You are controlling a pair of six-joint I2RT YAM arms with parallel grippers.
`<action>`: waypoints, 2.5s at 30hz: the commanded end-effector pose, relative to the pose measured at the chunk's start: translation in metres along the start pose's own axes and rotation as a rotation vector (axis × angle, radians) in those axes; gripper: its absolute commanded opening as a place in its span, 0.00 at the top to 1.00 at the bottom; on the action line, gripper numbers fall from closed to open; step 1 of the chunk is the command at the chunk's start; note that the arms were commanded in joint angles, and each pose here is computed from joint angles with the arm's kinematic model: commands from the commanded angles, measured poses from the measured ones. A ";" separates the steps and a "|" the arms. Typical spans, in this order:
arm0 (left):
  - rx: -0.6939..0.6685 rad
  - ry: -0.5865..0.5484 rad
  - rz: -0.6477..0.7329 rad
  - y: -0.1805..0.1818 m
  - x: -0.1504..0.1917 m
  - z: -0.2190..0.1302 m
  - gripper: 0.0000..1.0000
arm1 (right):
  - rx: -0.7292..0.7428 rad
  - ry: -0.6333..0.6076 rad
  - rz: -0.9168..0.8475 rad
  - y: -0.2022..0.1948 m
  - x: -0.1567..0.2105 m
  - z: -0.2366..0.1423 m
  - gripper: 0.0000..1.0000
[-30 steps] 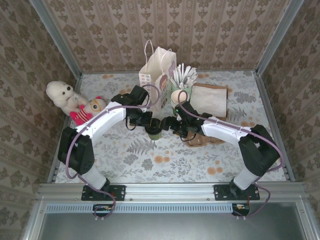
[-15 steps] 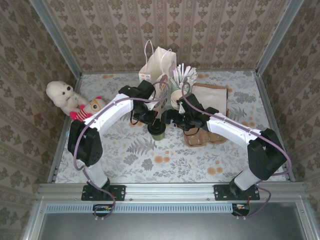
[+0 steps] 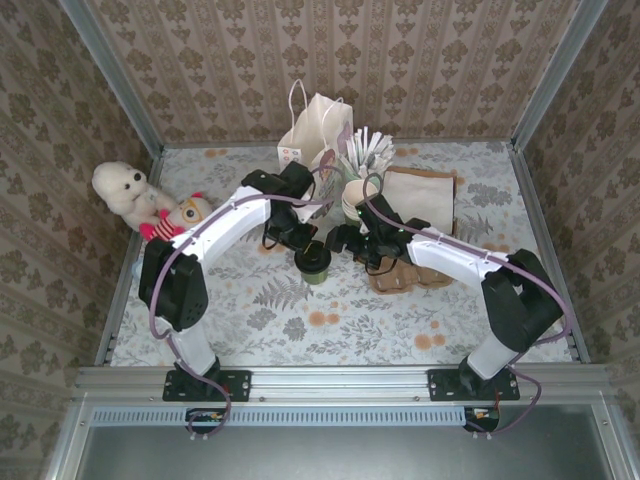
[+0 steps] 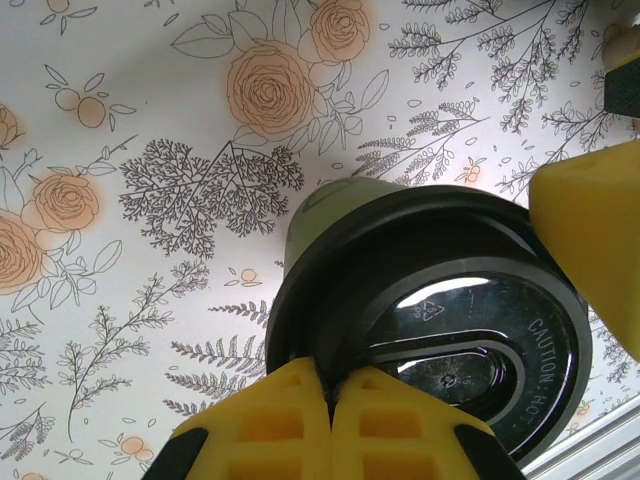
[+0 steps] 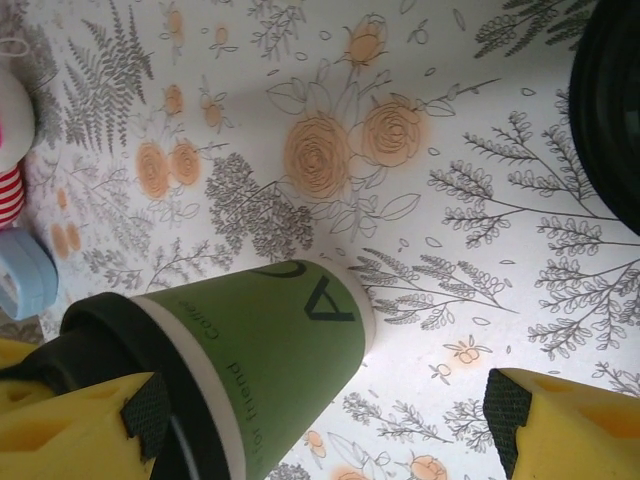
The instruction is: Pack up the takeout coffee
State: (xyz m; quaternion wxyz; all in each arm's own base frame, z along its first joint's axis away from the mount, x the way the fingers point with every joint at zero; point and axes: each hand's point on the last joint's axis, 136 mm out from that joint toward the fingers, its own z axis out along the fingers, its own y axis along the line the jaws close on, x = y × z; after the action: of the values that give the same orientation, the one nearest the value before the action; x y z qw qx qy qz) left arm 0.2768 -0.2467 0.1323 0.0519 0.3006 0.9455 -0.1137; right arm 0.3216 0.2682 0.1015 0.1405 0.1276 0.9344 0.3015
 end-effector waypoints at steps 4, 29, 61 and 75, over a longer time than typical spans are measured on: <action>0.013 0.014 0.013 -0.004 0.008 0.007 1.00 | 0.035 0.061 0.009 -0.016 0.013 0.019 0.14; 0.019 -0.016 -0.057 -0.005 0.009 0.014 1.00 | -0.194 0.057 0.025 0.026 0.014 0.005 0.12; 0.016 -0.021 -0.070 -0.006 0.006 0.013 1.00 | -0.187 0.017 -0.026 0.019 0.008 -0.013 0.14; 0.020 -0.031 -0.084 -0.007 0.008 0.014 1.00 | -0.161 0.051 0.060 0.005 0.023 0.011 0.20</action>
State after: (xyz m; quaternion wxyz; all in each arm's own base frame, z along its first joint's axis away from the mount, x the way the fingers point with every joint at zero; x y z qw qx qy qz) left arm 0.2738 -0.2503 0.1319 0.0760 0.2664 0.9518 -0.1313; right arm 0.3123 0.2753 0.0993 0.1445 0.1470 0.9023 0.3786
